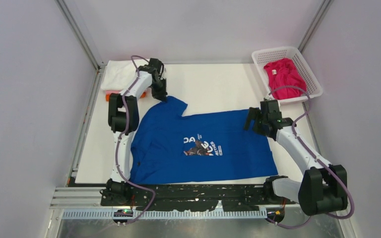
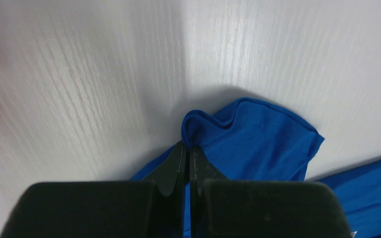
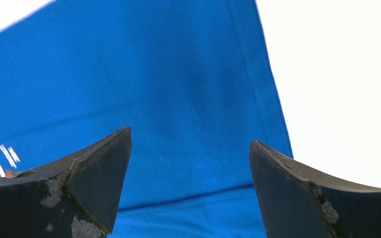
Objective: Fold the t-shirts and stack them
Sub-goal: Grab the side of the flattened tshirt furthest away from the robot with both arms
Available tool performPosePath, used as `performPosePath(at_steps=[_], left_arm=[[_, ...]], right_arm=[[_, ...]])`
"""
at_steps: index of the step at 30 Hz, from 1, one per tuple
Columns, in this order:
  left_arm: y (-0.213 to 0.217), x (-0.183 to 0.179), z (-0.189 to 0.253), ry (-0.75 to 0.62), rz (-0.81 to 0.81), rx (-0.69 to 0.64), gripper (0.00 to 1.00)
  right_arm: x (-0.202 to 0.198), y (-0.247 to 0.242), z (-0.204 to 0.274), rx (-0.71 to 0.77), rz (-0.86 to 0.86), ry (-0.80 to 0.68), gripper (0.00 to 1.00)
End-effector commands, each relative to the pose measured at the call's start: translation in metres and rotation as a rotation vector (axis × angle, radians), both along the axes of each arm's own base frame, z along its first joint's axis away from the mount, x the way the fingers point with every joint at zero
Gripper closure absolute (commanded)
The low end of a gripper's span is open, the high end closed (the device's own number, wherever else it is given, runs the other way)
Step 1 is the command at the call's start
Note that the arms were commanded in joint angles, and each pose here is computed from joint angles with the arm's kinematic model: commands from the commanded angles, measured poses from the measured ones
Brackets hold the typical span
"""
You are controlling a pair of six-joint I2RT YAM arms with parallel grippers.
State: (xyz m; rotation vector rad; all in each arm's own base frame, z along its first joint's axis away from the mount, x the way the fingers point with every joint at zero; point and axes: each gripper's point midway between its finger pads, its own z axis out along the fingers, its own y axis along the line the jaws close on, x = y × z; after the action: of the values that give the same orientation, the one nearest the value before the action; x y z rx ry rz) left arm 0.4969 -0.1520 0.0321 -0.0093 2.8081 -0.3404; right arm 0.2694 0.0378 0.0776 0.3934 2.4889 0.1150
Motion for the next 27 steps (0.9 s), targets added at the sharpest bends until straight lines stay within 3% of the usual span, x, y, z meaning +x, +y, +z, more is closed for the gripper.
performPosePath(at_steps=[1,11,16,20,27], left_arm=[[-0.014,0.003,0.053,-0.157,-0.086,-0.066,1.0],[-0.016,-0.009,0.067,-0.209,-0.126,-0.03,1.0],[-0.019,-0.013,0.072,-0.219,-0.138,-0.043,1.0],[-0.022,-0.017,0.073,-0.225,-0.153,-0.047,1.0],[-0.019,-0.02,0.079,-0.239,-0.154,-0.033,1.0]], right_arm=[[0.048,-0.016,0.033,-0.083,-0.079,-0.072,0.05],[0.141,-0.038,0.02,-0.297,-0.206,0.051,0.04],[0.176,-0.037,0.012,-0.337,-0.237,0.069,0.0],[0.189,-0.035,-0.005,-0.382,-0.235,0.11,0.0],[0.182,-0.035,-0.034,-0.406,-0.215,0.192,0.09]])
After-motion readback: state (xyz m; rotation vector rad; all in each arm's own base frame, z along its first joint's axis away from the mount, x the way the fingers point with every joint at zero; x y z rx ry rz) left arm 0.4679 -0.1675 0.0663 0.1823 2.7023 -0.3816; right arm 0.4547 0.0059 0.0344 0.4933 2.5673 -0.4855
